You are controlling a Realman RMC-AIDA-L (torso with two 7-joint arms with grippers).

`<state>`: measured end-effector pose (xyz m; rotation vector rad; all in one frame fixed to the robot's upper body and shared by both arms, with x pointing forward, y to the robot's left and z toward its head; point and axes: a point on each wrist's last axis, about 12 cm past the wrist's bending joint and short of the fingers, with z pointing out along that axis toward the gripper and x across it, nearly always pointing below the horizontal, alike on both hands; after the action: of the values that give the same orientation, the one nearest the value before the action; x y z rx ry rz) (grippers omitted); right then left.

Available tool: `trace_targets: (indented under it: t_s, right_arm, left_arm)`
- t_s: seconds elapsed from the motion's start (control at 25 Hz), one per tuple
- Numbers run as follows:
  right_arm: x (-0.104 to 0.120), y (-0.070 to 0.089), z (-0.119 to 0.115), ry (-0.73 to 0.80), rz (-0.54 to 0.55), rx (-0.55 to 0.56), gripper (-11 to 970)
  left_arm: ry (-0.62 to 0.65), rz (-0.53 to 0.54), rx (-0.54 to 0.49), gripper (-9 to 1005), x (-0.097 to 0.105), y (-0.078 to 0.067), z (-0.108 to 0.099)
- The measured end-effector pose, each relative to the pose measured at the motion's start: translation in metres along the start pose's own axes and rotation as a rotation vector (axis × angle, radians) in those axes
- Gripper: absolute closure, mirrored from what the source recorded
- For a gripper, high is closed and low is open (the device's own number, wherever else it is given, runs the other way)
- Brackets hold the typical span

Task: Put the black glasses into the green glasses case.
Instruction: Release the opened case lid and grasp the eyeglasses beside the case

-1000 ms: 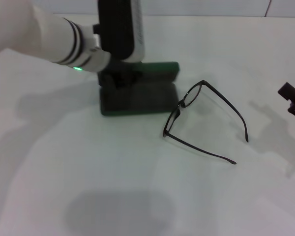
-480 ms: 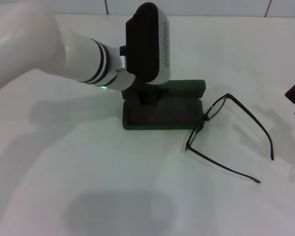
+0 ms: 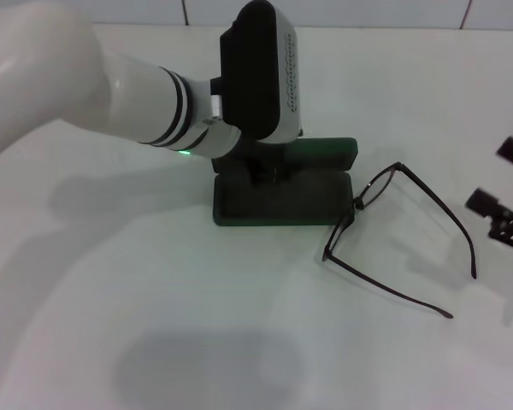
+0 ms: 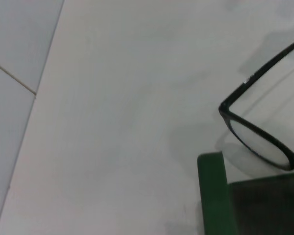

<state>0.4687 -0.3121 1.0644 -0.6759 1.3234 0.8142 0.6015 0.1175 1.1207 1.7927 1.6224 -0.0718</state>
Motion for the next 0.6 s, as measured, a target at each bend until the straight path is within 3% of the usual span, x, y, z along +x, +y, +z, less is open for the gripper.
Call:
trace_targets:
  t_s: [0.12,0.28,0.44,0.6]
  right_arm:
    - [-0.006,-0.011,0.010,0.082,-0.027,-0.080,149]
    - [-0.027,-0.032,0.030,0.244,-0.103,-0.198,157]
    - [-0.067,-0.055,0.068,0.440,-0.191,-0.320,173]
    - [-0.101,-0.065,0.116,0.677,-0.237,-0.454,189]
  left_arm:
    - [-0.035,-0.018,-0.002,700,-0.003,-0.001,-0.007]
    - [-0.160,-0.102,-0.060,527,-0.011,0.004,-0.039]
    - [-0.357,-0.269,-0.182,526,-0.010,0.006,-0.086]
    - [-0.578,-0.481,-0.254,530,0.008,-0.008,-0.127]
